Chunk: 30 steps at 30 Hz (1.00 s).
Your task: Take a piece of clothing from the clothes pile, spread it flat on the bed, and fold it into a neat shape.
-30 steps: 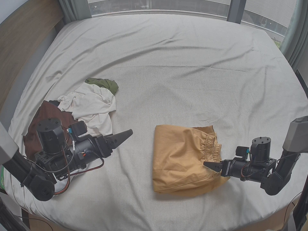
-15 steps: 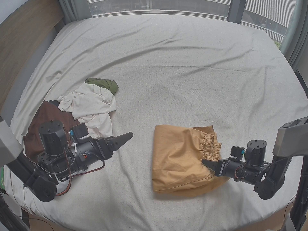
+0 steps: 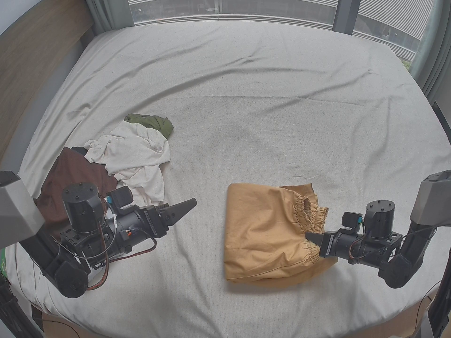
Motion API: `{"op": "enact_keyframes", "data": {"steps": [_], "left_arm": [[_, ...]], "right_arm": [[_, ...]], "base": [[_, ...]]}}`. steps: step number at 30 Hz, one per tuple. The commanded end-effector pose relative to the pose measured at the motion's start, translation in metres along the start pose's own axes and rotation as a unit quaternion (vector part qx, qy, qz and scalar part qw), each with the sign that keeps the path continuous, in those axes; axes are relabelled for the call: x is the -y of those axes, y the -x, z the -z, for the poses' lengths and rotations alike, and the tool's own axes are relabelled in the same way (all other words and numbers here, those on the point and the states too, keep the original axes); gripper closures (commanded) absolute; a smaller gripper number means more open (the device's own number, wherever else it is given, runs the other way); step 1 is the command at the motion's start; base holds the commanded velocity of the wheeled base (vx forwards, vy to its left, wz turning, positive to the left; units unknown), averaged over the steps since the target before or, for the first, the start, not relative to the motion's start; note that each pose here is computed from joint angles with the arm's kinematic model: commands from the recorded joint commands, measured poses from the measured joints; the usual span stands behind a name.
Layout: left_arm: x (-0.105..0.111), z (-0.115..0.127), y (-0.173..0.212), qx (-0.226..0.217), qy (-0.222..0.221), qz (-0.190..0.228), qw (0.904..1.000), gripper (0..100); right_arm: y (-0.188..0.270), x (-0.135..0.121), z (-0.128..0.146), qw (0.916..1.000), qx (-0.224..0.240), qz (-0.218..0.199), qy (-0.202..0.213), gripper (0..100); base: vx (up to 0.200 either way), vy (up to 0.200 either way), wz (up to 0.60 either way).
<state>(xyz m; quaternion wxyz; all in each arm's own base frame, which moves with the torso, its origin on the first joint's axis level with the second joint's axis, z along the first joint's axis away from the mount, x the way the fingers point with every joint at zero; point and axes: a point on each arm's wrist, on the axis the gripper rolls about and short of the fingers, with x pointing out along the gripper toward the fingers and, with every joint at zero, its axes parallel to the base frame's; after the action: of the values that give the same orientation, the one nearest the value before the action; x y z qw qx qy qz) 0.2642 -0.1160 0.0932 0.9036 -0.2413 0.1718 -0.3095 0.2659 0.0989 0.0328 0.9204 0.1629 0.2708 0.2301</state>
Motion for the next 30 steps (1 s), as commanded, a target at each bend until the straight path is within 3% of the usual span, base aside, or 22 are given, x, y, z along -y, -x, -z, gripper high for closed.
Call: {"op": "enact_keyframes", "data": {"steps": [1,14,15,21,26,30], "left_arm": [[-0.001,0.002,-0.001,-0.004,0.001,-0.001,1.0,0],[0.0,0.001,-0.001,-0.002,0.0,0.001,1.0,0],[0.001,0.0,0.0,0.0,0.0,0.002,1.0,0],[0.0,0.001,0.0,-0.001,0.0,0.001,1.0,0],[0.001,0.0,-0.001,0.002,-0.001,0.003,1.0,0],[0.0,0.0,0.0,0.003,-0.001,0.002,1.0,0]], "right_arm": [[0.009,0.004,-0.011,0.9998,0.011,0.013,0.008,100],[0.004,0.021,0.003,0.9989,-0.021,0.039,0.018,100],[0.004,0.021,0.003,0.9989,-0.021,0.039,0.018,0],[0.007,0.022,0.001,0.9985,-0.017,0.049,0.016,0],[0.012,0.023,0.02,0.9949,-0.079,0.062,-0.001,0],[0.012,0.017,0.026,0.9936,-0.098,0.056,-0.013,0]], "base": [[0.0,0.0,0.0],[0.0,0.0,0.0],[0.0,0.0,0.0],[0.0,0.0,0.0],[0.0,0.0,0.0],[0.0,0.0,0.0]]}}
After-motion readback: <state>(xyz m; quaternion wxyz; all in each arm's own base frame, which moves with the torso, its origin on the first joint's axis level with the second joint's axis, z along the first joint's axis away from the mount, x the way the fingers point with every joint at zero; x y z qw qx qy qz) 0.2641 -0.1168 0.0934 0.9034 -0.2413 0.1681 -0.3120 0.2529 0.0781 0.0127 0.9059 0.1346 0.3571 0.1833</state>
